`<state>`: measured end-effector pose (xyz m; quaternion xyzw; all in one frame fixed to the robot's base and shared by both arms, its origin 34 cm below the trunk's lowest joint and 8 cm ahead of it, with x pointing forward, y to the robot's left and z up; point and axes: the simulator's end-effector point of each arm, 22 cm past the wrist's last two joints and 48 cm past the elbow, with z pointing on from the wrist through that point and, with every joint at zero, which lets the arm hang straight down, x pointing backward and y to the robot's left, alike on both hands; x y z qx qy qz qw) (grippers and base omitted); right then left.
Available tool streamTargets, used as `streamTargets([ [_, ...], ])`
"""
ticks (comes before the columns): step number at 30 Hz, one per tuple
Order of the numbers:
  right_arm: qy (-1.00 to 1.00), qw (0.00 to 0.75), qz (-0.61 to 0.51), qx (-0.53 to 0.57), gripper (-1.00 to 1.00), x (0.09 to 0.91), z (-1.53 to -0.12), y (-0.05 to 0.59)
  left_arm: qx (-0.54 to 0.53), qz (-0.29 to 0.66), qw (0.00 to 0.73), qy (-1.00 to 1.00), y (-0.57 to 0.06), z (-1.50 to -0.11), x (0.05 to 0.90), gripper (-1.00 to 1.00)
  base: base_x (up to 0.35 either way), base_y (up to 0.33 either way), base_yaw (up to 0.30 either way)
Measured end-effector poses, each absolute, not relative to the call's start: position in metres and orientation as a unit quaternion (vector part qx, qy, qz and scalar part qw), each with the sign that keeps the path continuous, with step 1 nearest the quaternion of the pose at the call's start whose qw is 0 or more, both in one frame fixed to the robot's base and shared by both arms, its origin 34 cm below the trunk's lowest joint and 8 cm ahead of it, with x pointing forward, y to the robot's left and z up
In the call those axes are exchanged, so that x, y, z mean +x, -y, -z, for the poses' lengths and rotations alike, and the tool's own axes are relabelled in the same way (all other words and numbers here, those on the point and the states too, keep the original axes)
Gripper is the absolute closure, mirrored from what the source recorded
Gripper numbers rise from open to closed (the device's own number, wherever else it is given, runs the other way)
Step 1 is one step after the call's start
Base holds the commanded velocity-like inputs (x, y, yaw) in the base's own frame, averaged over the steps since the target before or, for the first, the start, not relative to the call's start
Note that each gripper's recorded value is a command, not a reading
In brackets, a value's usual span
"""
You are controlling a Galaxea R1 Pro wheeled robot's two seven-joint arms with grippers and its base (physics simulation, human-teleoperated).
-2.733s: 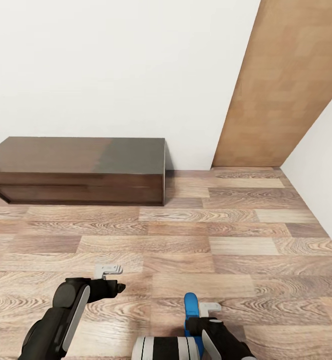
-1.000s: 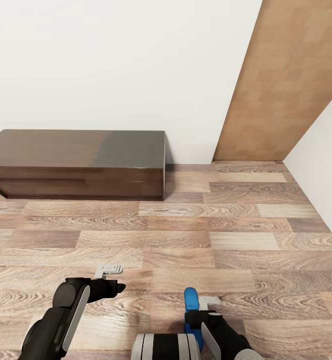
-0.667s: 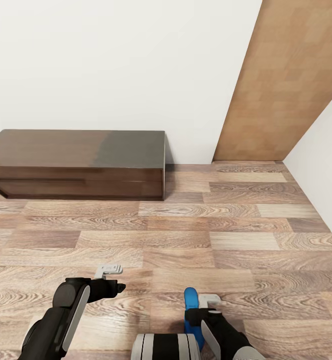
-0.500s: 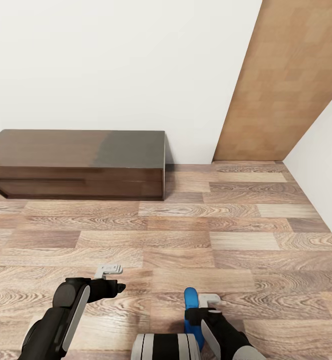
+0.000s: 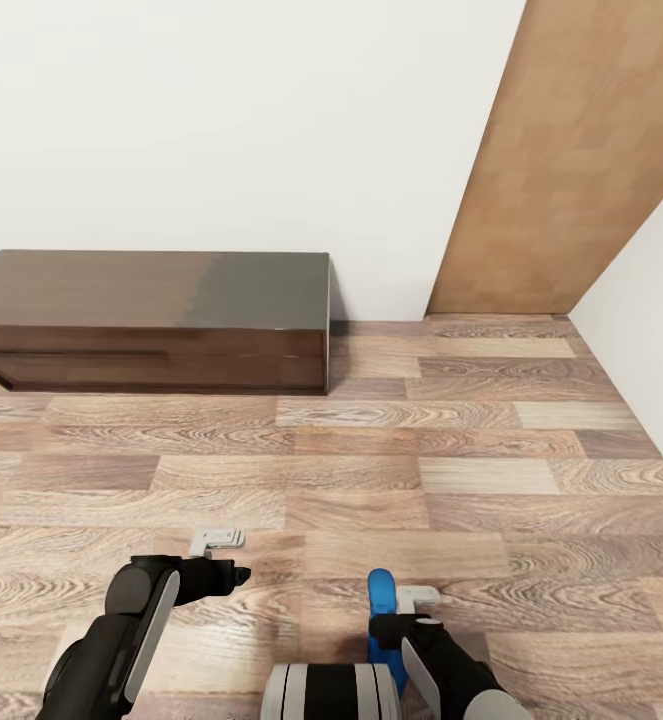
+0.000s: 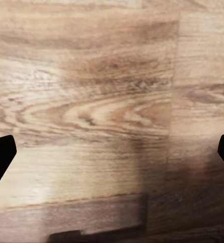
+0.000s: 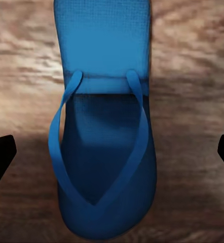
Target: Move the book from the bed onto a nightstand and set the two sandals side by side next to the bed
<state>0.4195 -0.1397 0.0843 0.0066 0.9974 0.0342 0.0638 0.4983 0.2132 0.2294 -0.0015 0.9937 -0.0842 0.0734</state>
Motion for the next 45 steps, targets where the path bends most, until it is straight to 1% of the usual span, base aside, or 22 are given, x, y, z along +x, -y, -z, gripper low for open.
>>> streamTargets([
  [45,-0.998,0.049,-0.034,0.007,-1.0,0.408,-0.073,0.139,-0.003,0.084,0.057,-0.995,-0.213,-0.215,0.489,-1.0,0.0,0.0,0.0],
])
